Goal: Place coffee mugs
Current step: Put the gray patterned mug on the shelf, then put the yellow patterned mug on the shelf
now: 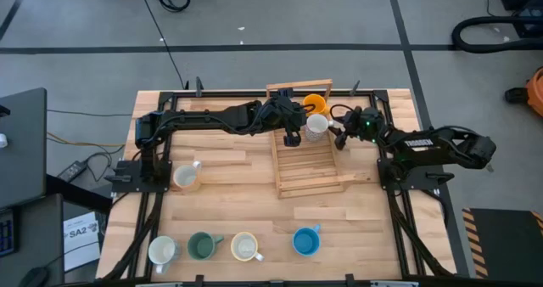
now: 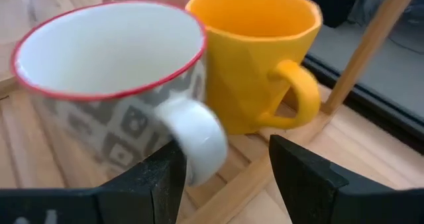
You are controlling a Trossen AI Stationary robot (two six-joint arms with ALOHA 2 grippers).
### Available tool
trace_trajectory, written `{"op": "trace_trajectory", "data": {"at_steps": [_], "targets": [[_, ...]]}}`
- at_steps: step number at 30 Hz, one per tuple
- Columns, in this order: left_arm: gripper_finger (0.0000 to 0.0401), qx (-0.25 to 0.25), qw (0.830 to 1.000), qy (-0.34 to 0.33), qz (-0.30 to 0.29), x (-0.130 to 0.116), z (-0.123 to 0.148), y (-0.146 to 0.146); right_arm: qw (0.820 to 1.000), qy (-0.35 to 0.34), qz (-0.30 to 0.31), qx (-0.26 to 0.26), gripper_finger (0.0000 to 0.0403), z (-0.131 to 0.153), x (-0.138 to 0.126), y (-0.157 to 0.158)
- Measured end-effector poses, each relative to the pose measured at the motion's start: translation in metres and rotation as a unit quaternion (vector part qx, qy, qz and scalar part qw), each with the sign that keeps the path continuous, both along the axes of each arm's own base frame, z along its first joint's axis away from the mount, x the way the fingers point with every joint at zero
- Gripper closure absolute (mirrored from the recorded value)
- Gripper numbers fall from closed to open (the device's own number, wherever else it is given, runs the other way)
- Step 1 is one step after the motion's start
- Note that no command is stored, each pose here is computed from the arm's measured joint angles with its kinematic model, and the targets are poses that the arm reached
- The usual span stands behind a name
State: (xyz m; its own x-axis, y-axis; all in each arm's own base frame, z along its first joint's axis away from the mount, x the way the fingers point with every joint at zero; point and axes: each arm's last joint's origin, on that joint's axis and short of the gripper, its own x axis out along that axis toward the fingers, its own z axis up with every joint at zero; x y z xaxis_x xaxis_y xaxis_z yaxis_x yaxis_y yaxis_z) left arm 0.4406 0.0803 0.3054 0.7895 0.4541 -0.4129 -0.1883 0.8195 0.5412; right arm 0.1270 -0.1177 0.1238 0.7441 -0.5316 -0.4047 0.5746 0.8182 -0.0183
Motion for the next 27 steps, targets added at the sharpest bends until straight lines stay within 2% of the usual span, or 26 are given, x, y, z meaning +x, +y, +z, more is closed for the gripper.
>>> {"op": "trace_trajectory", "data": {"at_steps": [7, 13, 20, 27], "targets": [[0.0291, -0.001, 1.000, 0.005, 0.000, 0.000, -0.001, 0.000, 1.000, 0.019, -0.006, 0.014, 0.0183, 0.006, 0.002, -0.002], [0.0291, -0.001, 1.000, 0.005, 0.000, 0.000, -0.001, 0.000, 0.996, 0.080, 0.008, 0.037, 0.0183, 0.018, 0.002, -0.003], [0.0291, -0.001, 1.000, 0.004, 0.000, 0.000, -0.001, 0.000, 0.986, 0.147, 0.021, 0.076, 0.0183, 0.050, 0.001, -0.002], [0.0291, -0.001, 1.000, 0.012, -0.001, -0.004, 0.002, -0.001, 0.980, 0.168, 0.022, 0.101, 0.0182, 0.088, 0.002, -0.002]]}}
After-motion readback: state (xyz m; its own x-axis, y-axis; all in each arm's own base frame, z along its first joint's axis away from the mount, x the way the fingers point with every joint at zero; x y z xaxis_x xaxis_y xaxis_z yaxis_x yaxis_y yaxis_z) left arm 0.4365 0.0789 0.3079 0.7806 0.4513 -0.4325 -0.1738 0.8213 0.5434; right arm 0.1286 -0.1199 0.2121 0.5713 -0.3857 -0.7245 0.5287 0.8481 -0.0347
